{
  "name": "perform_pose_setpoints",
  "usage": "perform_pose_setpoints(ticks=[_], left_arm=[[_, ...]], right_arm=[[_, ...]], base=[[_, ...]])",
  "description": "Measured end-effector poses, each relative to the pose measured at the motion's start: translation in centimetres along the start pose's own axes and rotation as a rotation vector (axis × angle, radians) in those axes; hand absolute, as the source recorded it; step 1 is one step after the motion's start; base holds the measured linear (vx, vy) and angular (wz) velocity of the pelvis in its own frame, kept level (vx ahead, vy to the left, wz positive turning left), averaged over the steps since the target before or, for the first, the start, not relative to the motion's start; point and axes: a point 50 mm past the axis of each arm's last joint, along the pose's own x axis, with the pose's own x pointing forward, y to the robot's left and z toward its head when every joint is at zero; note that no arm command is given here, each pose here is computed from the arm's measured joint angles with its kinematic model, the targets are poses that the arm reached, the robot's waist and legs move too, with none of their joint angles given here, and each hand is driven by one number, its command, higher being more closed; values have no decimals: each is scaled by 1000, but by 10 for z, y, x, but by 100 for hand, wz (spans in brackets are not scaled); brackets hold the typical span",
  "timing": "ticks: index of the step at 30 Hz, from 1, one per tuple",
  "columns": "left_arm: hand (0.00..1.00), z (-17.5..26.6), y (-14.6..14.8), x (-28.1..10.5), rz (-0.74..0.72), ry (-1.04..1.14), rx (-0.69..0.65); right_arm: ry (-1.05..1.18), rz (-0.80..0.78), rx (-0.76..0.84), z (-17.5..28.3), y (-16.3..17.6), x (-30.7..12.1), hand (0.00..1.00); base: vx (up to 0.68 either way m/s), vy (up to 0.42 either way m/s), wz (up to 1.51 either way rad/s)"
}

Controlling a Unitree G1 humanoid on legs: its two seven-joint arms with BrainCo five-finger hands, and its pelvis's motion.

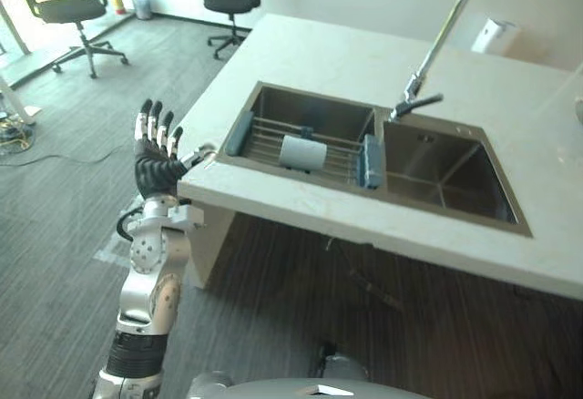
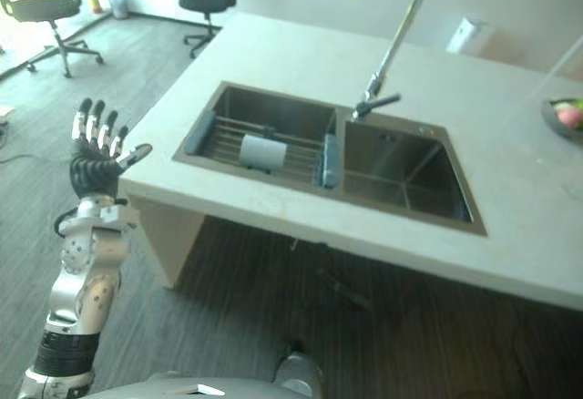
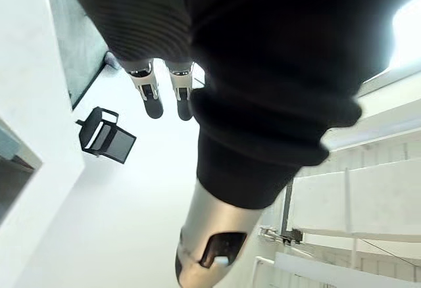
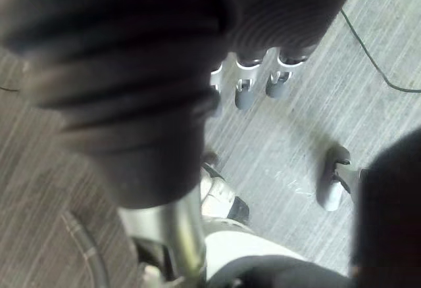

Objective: Walk over to the sink, pick up the cup, carry it to the dishwasher, place the cup inside the dishwasher, then close the dishwasher door

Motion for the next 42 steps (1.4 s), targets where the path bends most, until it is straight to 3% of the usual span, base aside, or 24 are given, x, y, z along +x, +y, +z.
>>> perform_pose_setpoints(ticks=[6,13,19,26,34,40,42], left_arm=[[0,-3,-1,3,73,1,19],[0,0,-10,3,56,-40,37],[0,16,-13,-1,87,-103,35],[0,-3,-17,-3,63,0,56],[0,-52,4,-8,73,260,161],[0,-50,6,-11,-79,185,587],[0,-48,11,-11,-86,174,636]], right_arm=[[-46,-33,-272,30,1,-3,0],[-108,42,-206,58,15,-8,0],[2,45,-81,15,24,1,0],[4,23,-42,16,16,1,0],[-4,18,-91,22,12,0,0],[5,33,-134,20,18,1,0],[10,39,-147,19,21,1,0]], base=[[435,-354,12],[374,-106,-42],[281,-2,-3],[38,-21,2],[-109,-30,0],[12,-14,9],[120,-33,4]])
